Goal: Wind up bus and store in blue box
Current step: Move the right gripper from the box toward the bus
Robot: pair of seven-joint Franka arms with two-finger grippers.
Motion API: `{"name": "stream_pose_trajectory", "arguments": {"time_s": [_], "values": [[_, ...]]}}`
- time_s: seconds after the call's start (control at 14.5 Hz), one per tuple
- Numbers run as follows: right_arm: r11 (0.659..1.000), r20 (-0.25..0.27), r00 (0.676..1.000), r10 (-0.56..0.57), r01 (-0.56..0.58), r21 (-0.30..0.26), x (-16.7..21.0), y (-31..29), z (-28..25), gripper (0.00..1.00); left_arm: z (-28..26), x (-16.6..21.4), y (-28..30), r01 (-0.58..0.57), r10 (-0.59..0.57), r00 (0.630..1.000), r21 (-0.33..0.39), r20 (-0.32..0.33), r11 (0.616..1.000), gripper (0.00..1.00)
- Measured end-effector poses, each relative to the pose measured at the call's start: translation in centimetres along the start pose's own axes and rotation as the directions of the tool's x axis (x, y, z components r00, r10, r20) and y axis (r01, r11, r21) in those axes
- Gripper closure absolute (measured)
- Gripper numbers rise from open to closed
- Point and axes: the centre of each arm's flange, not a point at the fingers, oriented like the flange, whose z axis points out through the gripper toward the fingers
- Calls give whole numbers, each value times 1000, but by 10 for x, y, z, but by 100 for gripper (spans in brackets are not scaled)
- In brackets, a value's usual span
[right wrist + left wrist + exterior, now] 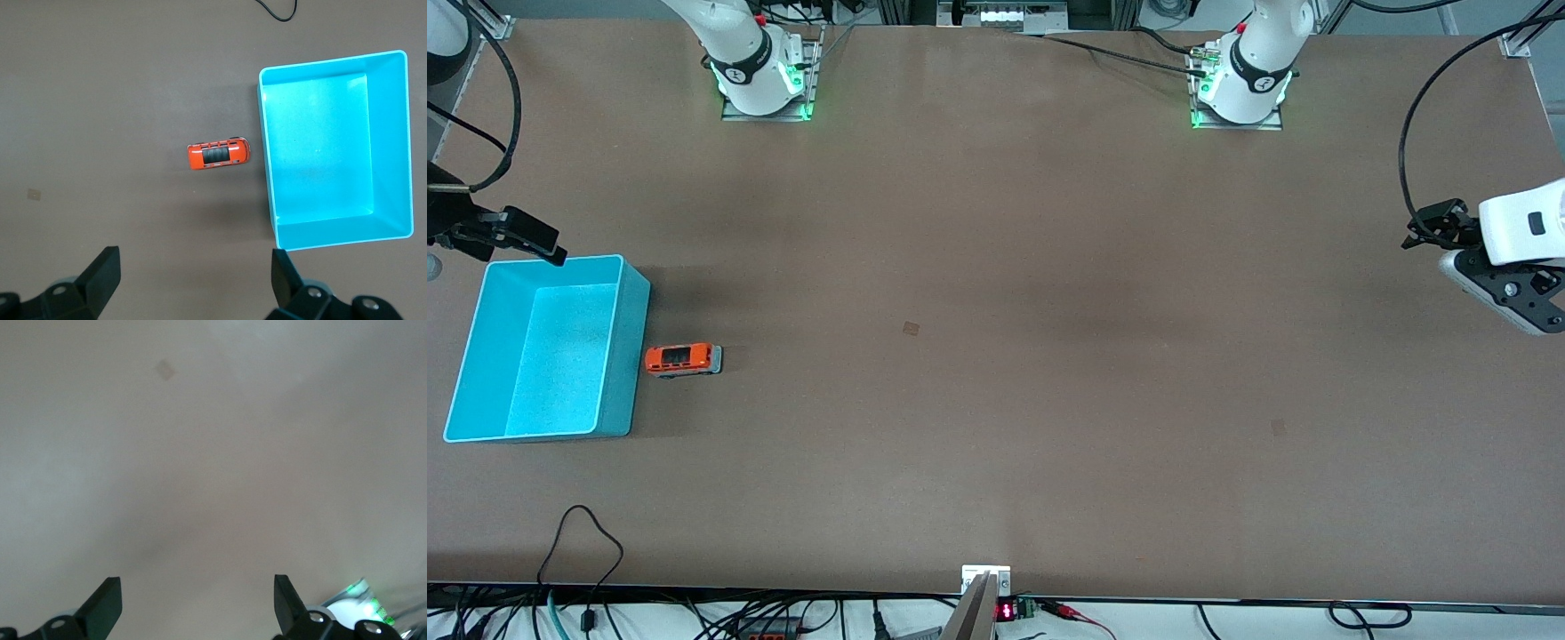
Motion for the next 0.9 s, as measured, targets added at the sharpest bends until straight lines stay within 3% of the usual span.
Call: {"name": "stream_pose_trajectory", "arguments": {"time_s": [0.21,0.35,0.55,0.9], "values": [[1000,9,1000,1,-1,0,2,0,5,0,-11,-7,22,272,-272,962,-2,-39,962,0],[1000,21,1000,0,0,-1,5,0,13,0,-14,-15,35,376,-375,921,-12,-102,927,0],[1000,42,999,0,0,-2,11,0,29,0,-18,-29,48,414,-412,897,-19,-161,910,0],[1000,90,996,-19,19,-3,23,-12,67,0,-22,-29,61,415,-411,895,-18,-172,910,0]]}}
